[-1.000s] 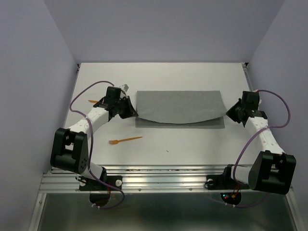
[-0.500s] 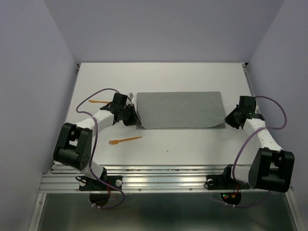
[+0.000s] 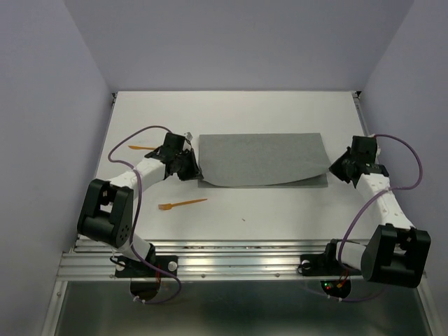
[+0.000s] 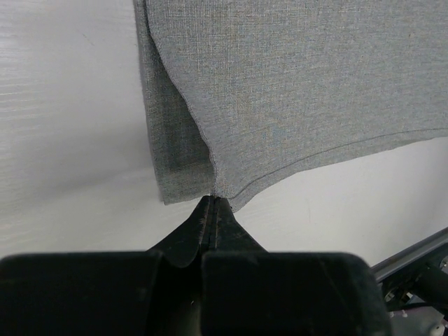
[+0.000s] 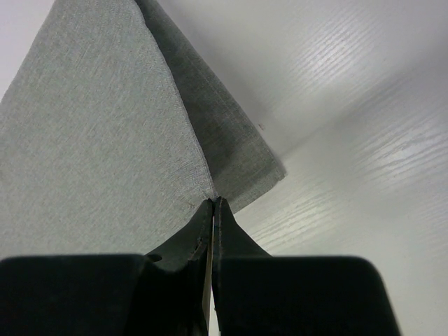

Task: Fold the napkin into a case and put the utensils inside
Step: Smooth out the rectangle-folded napkin at the center of the board.

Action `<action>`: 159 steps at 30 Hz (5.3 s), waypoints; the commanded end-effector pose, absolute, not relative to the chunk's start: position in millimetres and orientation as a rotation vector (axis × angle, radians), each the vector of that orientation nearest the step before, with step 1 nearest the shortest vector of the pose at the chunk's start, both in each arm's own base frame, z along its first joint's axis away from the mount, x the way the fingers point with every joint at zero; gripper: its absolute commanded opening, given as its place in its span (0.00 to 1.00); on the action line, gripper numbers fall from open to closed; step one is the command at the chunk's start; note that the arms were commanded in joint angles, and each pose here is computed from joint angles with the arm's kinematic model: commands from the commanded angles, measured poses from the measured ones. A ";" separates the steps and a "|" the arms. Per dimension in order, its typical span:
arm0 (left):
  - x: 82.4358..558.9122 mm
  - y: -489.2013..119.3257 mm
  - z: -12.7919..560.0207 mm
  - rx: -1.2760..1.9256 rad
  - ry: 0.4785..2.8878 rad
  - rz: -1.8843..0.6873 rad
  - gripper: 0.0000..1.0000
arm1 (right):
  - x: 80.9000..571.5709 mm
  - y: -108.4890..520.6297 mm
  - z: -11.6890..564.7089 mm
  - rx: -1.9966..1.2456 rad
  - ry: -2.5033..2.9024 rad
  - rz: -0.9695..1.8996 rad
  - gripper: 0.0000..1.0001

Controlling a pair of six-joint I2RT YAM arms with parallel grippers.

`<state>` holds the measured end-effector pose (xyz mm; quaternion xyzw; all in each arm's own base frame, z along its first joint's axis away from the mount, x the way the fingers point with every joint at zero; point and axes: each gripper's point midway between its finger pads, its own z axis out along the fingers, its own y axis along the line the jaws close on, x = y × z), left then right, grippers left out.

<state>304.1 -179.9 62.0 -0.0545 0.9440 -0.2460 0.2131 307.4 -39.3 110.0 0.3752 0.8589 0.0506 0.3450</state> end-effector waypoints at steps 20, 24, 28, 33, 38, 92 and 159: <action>319.4 -176.9 103.6 -0.138 2.512 -0.674 0.00 | 305.2 -43.6 136.8 0.953 2.165 0.122 0.01; 318.8 -177.0 104.6 -0.144 2.506 -0.679 0.00 | 303.2 -44.0 139.7 0.953 2.154 0.120 0.01; 321.2 -176.0 110.0 -0.141 2.497 -0.671 0.00 | 303.2 -43.5 145.0 0.947 2.143 0.127 0.01; 321.4 -174.8 112.0 -0.142 2.491 -0.674 0.00 | 301.5 -42.5 142.9 0.952 2.149 0.130 0.01; 315.5 -175.6 100.6 -0.154 2.513 -0.689 0.00 | 291.5 -35.0 127.7 0.979 2.179 0.165 0.01; 371.4 -209.8 114.5 -0.060 2.511 -0.636 0.14 | 309.8 -22.5 75.2 0.919 2.359 0.171 0.02; 486.8 -364.6 31.5 0.043 2.596 -0.963 0.07 | 516.2 206.5 53.8 0.389 2.436 0.666 0.01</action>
